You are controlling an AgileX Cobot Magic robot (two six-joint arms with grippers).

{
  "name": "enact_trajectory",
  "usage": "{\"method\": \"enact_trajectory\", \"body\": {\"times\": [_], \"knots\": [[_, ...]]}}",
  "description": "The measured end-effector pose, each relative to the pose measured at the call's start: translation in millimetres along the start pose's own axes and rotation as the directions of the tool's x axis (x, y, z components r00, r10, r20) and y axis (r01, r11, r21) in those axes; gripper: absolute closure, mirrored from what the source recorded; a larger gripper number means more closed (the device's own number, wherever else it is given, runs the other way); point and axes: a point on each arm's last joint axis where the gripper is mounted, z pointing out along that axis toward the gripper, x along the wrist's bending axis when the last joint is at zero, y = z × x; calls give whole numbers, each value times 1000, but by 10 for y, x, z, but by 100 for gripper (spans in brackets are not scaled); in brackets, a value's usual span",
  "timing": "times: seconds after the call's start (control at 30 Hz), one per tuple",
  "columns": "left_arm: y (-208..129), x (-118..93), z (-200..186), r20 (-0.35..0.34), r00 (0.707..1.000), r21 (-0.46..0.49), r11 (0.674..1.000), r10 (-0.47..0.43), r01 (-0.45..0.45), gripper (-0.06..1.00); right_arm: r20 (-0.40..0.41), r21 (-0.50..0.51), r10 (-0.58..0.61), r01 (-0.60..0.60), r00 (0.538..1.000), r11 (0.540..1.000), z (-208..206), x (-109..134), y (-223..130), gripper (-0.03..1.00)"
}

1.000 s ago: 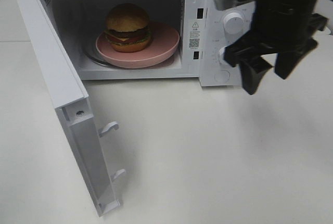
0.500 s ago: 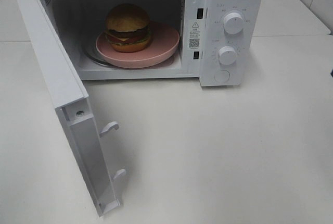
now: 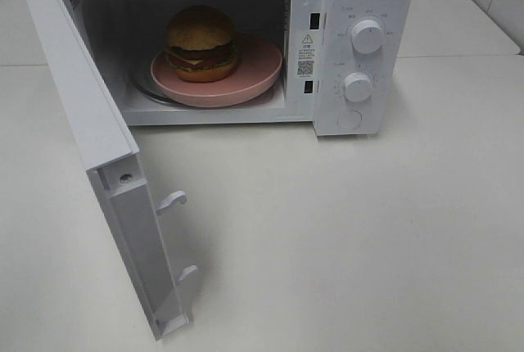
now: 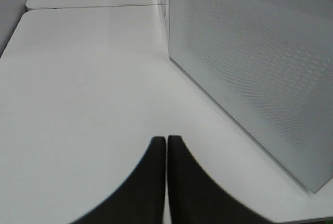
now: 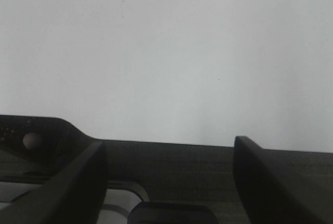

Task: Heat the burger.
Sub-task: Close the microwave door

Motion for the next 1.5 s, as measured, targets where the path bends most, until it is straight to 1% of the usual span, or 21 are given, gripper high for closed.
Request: {"method": "enact_trajectory", "body": {"times": [0.03,0.1,0.13,0.17,0.2,0.23,0.27,0.3,0.33,0.37,0.43,0.47,0.53,0.63,0.73,1.33,1.37,1.4,1.43,1.47,1.5], "knots": [[0,0,0,0,1000,0,1000,0,0,94,-10,-51,-6,6,1000,999,-23,-30,-141,35],[0,0,0,0,1000,0,1000,0,0,94,-14,-73,-12,11,1000,997,-26,-45,-214,35],[0,0,0,0,1000,0,1000,0,0,94,-20,-125,-34,31,999,992,-40,-70,-336,35],[0,0,0,0,1000,0,1000,0,0,94,-20,-125,-34,31,999,992,-40,-70,-336,35],[0,0,0,0,1000,0,1000,0,0,94,-24,-153,-44,40,999,987,-56,-80,-383,35],[0,0,0,0,1000,0,1000,0,0,94,-33,-223,-64,55,997,973,-91,-92,-445,35],[0,0,0,0,1000,0,1000,0,0,94,-33,-223,-64,55,997,973,-91,-92,-445,35],[0,-2,0,2,1000,0,1000,-1,1,94,-37,-261,-76,64,996,963,-110,-95,-464,35],[1,-5,0,6,1000,-1,1000,-4,4,94,-46,-339,-98,77,994,938,-155,-100,-508,35],[1,-5,0,6,1000,-1,1000,-4,4,94,-46,-339,-98,77,994,938,-155,-100,-508,35],[1,-12,0,13,1000,-1,1000,-8,8,94,-67,-443,-122,80,990,893,-218,-94,-550,35],[1,-12,0,13,1000,-1,1000,-8,8,94,-67,-443,-122,80,990,893,-218,-94,-550,35],[1,-12,0,13,1000,-1,1000,-8,8,94,-75,-521,-140,81,987,850,-268,-93,-577,35],[1,-13,0,15,1000,-2,1000,-9,9,94,-67,-541,-158,97,985,835,-228,-87,-567,35],[2,-15,0,16,1000,-2,1000,-10,10,94,-67,-522,-162,104,984,847,-146,-79,-572,35],[10,-37,-2,41,999,-9,1000,-24,24,94,-67,-528,-160,102,985,843,-137,-73,-566,36],[22,-39,-12,42,999,-18,1000,-24,25,94,-61,-527,-151,96,987,844,-137,-72,-566,36],[66,-38,-27,41,999,-59,998,-25,27,94,-46,-529,-124,81,991,845,-138,-69,-565,36],[66,-38,-27,41,999,-59,998,-25,27,94,-46,-529,-124,81,991,845,-138,-69,-565,36],[95,-37,-33,40,999,-89,996,-26,30,94,-35,-528,-104,70,994,846,-138,-68,-565,36],[149,-31,-37,36,999,-149,988,-29,34,94,-12,-528,-64,48,998,848,-139,-64,-566,36]]}}
